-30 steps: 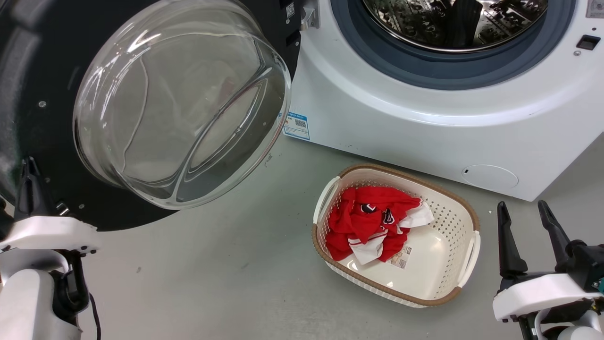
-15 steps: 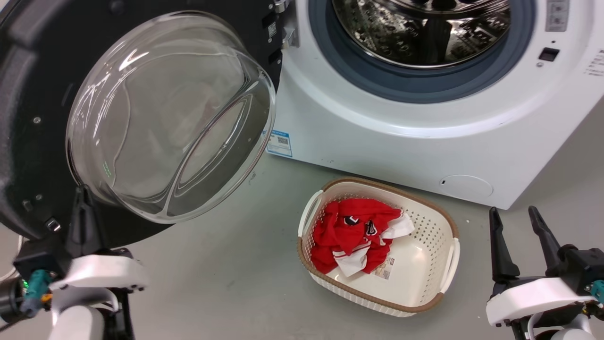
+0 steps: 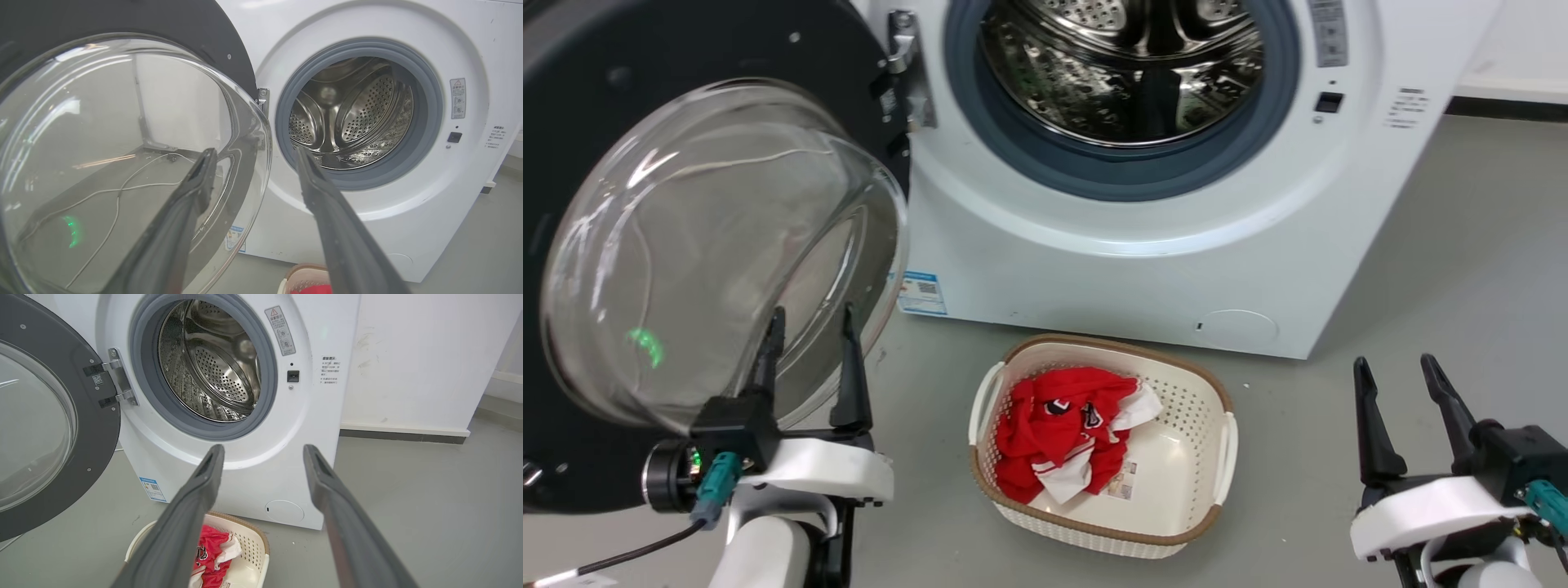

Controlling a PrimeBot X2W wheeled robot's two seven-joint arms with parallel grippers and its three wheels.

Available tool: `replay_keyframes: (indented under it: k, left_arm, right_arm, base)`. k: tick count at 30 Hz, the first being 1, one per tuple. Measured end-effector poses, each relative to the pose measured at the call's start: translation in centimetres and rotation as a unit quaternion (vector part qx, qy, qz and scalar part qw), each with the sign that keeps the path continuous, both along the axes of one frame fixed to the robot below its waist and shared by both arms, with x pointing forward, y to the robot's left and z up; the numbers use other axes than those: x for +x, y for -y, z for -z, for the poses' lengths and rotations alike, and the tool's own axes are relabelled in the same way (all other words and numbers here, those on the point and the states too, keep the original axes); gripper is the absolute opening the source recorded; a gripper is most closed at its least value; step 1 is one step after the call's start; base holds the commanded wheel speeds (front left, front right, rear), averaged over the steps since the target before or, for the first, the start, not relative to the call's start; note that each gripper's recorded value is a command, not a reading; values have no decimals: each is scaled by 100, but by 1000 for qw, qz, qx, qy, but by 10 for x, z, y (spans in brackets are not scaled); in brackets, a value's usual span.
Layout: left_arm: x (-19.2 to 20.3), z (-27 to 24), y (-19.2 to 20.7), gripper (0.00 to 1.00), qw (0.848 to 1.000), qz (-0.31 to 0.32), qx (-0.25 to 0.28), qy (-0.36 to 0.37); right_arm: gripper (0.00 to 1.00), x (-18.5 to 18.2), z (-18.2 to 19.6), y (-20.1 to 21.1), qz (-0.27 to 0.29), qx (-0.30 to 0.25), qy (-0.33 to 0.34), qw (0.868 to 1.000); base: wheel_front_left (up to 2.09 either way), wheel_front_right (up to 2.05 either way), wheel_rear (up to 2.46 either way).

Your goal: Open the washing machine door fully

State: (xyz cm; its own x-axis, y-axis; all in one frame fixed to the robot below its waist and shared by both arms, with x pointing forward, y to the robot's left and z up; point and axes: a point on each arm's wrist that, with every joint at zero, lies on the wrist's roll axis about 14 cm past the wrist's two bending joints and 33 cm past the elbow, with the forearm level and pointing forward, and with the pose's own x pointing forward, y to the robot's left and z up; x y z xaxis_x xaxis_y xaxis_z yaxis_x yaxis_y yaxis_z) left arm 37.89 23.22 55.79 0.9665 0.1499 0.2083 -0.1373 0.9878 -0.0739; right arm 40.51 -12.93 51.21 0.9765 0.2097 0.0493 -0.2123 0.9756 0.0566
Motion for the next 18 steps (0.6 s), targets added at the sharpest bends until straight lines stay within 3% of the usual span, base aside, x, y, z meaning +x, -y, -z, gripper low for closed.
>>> replay_keyframes:
  k: [9,18]
  left_arm:
    - [24,9,49,100,998,66,22,-11]
    - [29,19,65,100,996,81,32,-25]
  right_arm:
    - [100,-9,-17,28,39,-10,27,999]
    - [100,-21,-21,43,62,-11,33,997]
  base:
    - [0,0,0]
    - [0,0,0]
